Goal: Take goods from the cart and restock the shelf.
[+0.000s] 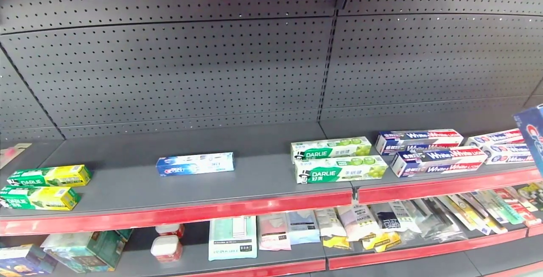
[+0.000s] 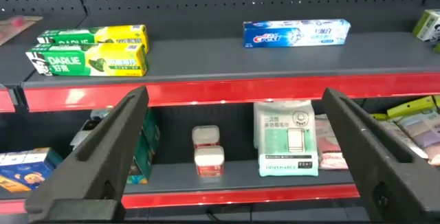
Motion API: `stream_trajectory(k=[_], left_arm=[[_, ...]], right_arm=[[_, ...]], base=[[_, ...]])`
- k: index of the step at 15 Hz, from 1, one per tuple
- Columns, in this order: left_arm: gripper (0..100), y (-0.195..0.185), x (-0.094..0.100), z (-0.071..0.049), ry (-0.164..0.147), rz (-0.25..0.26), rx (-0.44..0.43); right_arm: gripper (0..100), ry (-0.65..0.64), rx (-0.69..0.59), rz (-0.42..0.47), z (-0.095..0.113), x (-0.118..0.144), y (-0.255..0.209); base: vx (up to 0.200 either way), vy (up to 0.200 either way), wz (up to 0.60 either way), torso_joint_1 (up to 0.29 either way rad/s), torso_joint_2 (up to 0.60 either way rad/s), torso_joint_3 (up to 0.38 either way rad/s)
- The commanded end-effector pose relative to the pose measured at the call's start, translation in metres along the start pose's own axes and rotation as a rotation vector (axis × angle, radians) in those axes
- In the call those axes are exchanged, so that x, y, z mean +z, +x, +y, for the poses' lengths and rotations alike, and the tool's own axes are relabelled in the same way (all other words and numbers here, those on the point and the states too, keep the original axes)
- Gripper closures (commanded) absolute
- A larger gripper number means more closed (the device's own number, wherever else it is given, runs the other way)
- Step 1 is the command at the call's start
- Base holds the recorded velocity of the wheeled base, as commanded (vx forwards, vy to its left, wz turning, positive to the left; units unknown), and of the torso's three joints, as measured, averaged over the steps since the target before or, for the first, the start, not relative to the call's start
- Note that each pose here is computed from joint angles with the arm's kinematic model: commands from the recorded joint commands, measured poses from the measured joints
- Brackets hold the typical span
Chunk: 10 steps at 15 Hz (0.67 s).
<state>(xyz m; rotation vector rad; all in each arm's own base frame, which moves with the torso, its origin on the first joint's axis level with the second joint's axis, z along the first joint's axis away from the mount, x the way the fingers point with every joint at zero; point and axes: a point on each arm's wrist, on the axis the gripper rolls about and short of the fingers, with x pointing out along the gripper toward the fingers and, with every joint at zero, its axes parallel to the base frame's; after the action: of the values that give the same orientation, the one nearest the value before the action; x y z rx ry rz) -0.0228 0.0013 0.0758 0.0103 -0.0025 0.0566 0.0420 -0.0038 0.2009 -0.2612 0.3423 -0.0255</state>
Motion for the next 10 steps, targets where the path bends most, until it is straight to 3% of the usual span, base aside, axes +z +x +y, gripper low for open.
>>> stream_trajectory(k=[1,3,5,8,9,10], left_arm=[[0,0.000,0.000,0.000,0.000,0.000,0.000],[0,0.000,0.000,0.000,0.002,0.000,-0.001],[0,0.000,0.000,0.000,0.002,0.000,-0.001],[0,0.000,0.002,-0.001,0.050,-0.014,-0.030],[0,-0.004,0.034,0.000,0.025,-0.061,-0.029],[0,0.009,0.085,0.000,-0.074,-0.029,-0.033]], right_arm=[[100,0.015,0.077,-0.051,0.003,-0.001,-0.006],[100,0.058,0.158,-0.098,0.005,-0.002,-0.008],[100,0.062,0.148,-0.142,0.007,-0.008,-0.009],[100,0.134,0.156,-0.174,0.014,-0.031,-0.020],[100,0.126,0.178,-0.212,0.016,-0.035,-0.026],[100,0.118,0.192,-0.244,0.017,-0.040,-0.032]], base=[[0.000,0.000,0.00,0.000,0.00,0.000],[0.000,0.000,0.00,0.000,0.00,0.000],[0.000,0.000,0.00,0.000,0.00,0.000],[0.000,0.000,0.00,0.000,0.00,0.000],[0.000,0.000,0.00,0.000,0.00,0.000],[0.000,0.000,0.00,0.000,0.00,0.000]])
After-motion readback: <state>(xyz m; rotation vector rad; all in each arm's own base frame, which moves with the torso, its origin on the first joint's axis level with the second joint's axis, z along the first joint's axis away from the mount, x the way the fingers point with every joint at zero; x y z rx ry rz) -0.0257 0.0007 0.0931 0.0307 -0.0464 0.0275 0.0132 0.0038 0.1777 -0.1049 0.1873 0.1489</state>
